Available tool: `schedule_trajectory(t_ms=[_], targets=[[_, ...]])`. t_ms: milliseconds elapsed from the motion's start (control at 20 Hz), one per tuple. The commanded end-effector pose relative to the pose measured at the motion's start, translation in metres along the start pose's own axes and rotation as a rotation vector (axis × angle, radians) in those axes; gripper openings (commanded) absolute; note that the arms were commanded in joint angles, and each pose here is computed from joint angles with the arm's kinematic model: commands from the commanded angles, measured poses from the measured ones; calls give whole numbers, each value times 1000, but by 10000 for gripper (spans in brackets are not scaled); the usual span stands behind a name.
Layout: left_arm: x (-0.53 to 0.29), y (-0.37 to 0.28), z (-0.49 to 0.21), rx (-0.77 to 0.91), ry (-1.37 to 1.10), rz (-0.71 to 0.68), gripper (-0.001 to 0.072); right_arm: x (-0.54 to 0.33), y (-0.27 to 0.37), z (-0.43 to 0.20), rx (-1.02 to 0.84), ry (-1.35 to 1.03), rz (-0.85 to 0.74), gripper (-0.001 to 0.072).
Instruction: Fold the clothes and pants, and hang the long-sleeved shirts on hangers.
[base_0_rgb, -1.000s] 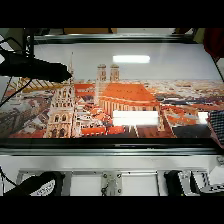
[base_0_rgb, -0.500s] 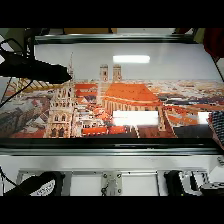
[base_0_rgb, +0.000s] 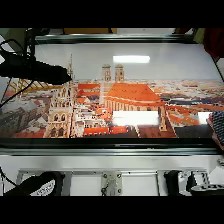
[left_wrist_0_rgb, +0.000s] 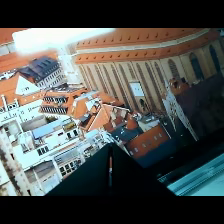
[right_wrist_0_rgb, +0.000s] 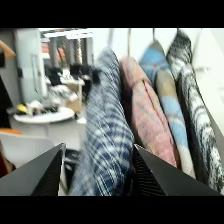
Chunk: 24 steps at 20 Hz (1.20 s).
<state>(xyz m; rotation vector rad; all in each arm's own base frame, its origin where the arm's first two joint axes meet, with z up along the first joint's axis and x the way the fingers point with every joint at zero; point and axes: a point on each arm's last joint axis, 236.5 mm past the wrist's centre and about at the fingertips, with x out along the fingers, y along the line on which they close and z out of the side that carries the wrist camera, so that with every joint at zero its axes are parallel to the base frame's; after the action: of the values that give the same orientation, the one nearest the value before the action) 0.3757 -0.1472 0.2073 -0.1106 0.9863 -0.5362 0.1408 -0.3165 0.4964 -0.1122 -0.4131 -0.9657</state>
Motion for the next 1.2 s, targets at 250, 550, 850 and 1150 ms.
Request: schedule_trajectory(t_ms=[250, 550, 850, 1150], targets=[[1, 3, 4, 28, -18, 7, 17, -67, 199, 31, 358, 19, 669, 474], [26, 10, -28, -53, -69, -4, 16, -278, 389, -75, 251, 481, 1633, 473], [41, -17, -51, -116, -66, -121, 16, -502, 439, -177, -15, 907, 2204, 472], [47, -29, -57, -93, -48, -140, 16, -576, 440, -197, -79, 1025, 2363, 464]])
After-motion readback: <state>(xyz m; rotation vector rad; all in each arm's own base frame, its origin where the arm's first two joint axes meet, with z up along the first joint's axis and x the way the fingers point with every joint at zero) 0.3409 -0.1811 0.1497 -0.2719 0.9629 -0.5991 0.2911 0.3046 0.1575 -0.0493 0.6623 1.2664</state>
